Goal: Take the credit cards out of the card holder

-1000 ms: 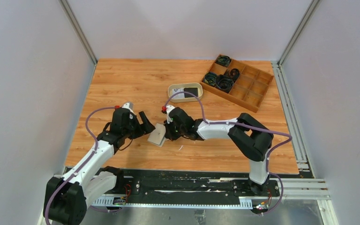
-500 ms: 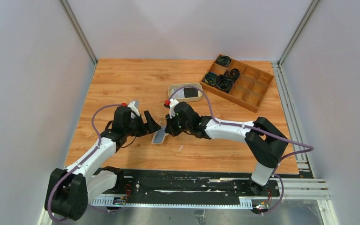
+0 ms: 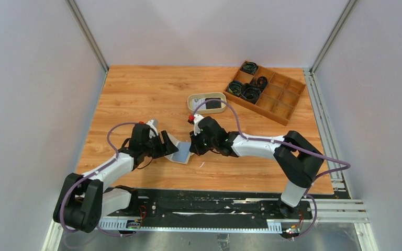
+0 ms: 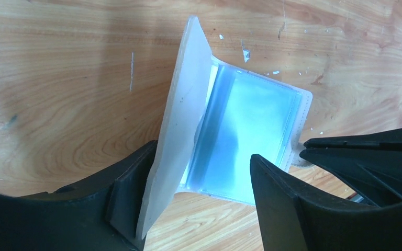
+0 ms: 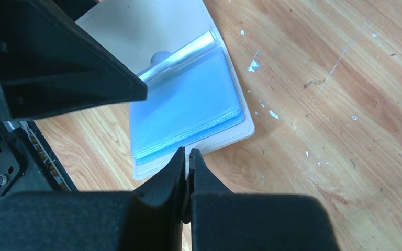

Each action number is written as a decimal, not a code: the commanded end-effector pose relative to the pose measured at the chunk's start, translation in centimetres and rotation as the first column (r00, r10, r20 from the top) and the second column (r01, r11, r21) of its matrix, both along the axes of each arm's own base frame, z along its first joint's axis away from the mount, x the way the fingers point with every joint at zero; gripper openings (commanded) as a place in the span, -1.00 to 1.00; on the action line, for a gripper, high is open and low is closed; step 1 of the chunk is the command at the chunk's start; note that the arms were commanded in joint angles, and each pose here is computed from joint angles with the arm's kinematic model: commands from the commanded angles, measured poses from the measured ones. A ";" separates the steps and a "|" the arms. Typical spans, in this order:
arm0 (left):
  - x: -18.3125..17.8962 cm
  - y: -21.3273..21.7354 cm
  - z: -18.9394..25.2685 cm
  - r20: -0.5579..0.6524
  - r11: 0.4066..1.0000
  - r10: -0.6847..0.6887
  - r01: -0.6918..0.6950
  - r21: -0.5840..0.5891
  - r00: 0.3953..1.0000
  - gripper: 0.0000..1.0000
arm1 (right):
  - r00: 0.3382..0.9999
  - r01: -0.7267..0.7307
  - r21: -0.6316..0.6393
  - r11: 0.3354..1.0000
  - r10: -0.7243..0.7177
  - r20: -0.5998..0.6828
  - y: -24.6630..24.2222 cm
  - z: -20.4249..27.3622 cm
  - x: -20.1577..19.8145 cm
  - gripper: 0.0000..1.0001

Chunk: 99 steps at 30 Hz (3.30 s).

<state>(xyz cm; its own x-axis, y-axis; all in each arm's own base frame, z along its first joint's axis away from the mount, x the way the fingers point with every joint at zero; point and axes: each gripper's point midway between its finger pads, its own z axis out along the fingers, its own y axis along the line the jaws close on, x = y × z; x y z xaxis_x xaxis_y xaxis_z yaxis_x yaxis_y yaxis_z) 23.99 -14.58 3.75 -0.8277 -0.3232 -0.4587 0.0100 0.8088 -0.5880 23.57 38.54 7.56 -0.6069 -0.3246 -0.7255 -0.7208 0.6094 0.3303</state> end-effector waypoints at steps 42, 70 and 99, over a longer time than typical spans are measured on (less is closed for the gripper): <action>7.1 -4.3 24.2 0.399 0.931 0.077 0.077 -0.356 0.914 -1.00 | 0.979 -0.003 0.613 0.790 -0.124 0.164 -4.6 24.2 4.2 0.38; 7.5 -4.9 32.2 0.517 0.877 0.123 0.151 -0.456 0.847 -1.00 | 0.980 0.033 0.931 0.363 0.172 -0.102 -2.9 29.2 6.5 0.34; 7.9 -5.5 32.2 0.515 0.875 0.090 0.179 -0.450 0.852 -1.00 | 0.949 0.015 0.950 0.311 0.295 -0.112 0.3 31.0 5.4 0.07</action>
<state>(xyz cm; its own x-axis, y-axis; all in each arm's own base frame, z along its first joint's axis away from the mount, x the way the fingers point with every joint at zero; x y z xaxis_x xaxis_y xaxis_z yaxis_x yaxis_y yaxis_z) 32.40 -19.49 35.02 -0.5257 -0.6000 -0.6030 0.4017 0.4498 -0.7977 31.52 37.77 36.03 -0.8068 0.4174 -0.4182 -0.5388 -0.2292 0.8107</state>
